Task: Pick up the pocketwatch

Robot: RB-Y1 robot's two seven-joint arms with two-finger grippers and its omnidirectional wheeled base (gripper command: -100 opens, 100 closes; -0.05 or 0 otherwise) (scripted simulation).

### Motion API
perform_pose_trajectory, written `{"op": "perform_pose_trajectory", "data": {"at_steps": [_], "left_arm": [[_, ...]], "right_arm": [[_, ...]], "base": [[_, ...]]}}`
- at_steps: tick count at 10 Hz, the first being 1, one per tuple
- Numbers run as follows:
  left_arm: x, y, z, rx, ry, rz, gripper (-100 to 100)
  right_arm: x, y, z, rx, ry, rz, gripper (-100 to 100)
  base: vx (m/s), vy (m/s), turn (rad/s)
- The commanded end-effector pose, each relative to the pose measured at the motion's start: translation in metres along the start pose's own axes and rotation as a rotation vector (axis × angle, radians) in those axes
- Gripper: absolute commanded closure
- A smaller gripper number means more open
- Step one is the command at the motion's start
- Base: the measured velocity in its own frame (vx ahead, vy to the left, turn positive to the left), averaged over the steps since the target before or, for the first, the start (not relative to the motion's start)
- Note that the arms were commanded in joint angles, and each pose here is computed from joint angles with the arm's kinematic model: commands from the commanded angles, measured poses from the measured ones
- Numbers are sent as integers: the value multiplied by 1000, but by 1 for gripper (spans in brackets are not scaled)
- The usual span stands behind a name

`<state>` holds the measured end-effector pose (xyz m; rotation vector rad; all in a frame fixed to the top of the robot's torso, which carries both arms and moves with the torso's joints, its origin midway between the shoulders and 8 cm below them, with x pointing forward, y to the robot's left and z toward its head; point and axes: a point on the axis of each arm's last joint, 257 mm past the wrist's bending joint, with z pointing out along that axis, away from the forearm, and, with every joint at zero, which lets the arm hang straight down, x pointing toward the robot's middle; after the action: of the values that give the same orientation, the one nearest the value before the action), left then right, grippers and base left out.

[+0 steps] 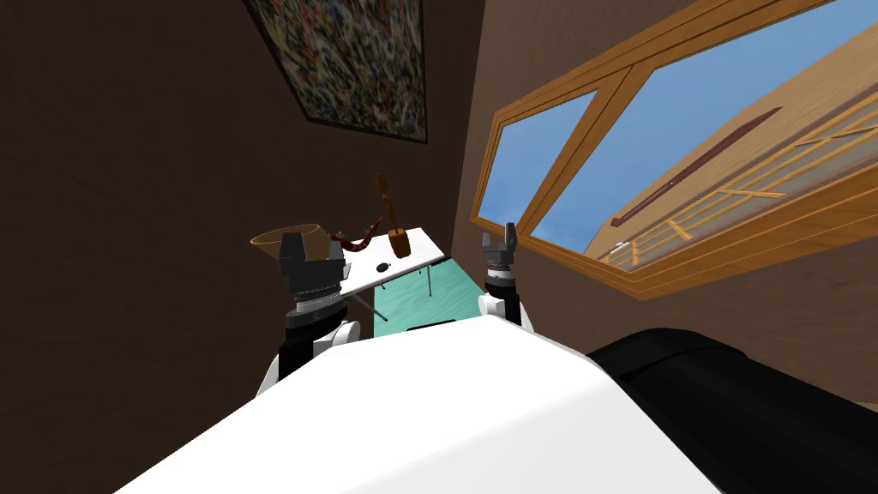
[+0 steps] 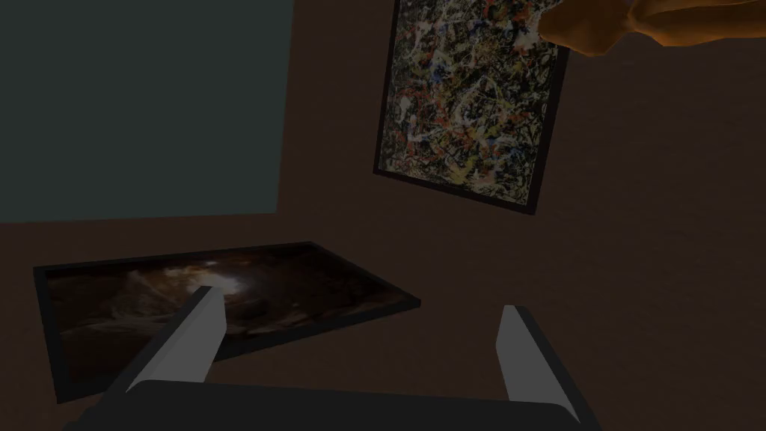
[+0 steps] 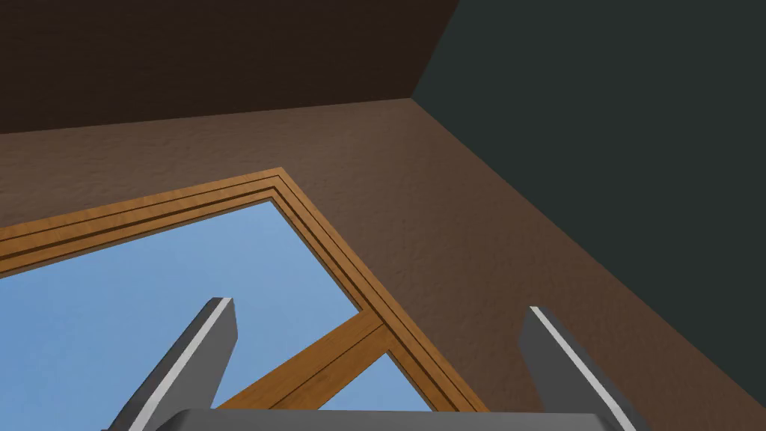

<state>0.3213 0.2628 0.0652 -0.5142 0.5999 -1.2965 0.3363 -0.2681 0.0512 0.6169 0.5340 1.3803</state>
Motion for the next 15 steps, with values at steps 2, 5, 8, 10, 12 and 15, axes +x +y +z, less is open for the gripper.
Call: {"op": "perform_pose_trajectory", "data": {"at_steps": [2,5,8,10,12,15], "left_arm": [[17,14,-9,-29,69,-25,-100],[42,37,-30,-85,173,-66,-100],[62,56,-52,-140,264,-99,-100],[72,66,-66,-174,315,-116,-100],[81,77,-83,-212,368,-134,-100],[97,99,-122,-300,464,-172,-100]], "right_arm": [[0,0,0,0,0,0,0],[0,0,0,0,0,0,0],[0,0,0,0,0,0,0],[0,0,0,0,0,0,0],[0,0,0,0,0,0,0],[0,0,0,0,0,0,0]], "base": [[-29,-58,-20],[-54,-92,-26],[-59,-86,-25],[-60,-95,-36],[-61,-82,-25],[-57,-67,-42]]}}
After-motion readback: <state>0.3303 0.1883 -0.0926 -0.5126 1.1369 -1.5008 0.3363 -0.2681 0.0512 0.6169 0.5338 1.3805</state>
